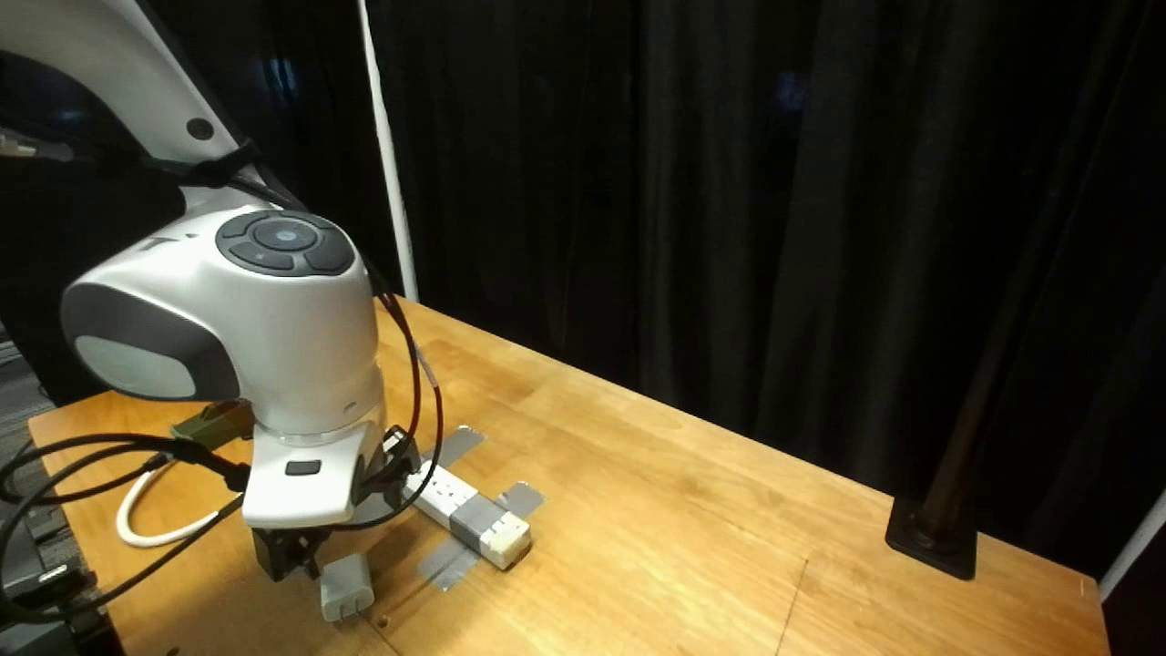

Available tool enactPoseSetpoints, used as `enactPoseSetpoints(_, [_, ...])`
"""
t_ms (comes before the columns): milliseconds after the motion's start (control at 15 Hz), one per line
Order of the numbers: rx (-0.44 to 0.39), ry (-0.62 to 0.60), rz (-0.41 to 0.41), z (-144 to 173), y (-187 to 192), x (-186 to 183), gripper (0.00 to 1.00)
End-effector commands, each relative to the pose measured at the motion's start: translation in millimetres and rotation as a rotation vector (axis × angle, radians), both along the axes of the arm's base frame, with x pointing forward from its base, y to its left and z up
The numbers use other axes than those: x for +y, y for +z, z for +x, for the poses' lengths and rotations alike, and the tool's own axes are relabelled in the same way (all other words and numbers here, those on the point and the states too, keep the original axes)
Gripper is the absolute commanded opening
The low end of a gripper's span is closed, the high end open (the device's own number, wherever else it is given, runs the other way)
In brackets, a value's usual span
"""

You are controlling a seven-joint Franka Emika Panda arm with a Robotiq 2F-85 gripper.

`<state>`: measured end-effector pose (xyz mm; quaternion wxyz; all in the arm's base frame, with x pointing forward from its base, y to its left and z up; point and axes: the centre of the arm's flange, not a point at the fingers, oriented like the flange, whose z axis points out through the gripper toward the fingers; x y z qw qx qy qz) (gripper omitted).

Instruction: Put the charger head on the slot on the extension cord

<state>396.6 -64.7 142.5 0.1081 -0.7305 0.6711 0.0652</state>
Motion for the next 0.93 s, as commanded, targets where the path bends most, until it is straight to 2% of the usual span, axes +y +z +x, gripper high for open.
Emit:
enactPoseSetpoints(0, [-0.010, -0.050, -0.027, -11, 8, -8, 1.00])
enactPoseSetpoints(467, [-0.002, -0.116, -0.031, -13, 1, -22, 1.00])
enactPoseSetpoints(533, [-0.001, -0.118, -0.031, -13, 0, -23, 0.75])
enactPoseSetpoints(600, [-0.003, -0.121, -0.032, -13, -1, -23, 0.73])
enactPoseSetpoints(667, [-0.003, -0.123, -0.029, -12, -3, -24, 0.66])
enactPoseSetpoints(800, [0.004, -0.131, -0.023, -13, -8, -26, 0.49])
enactPoseSetpoints(867, [0.008, -0.135, -0.021, -13, -10, -26, 0.48])
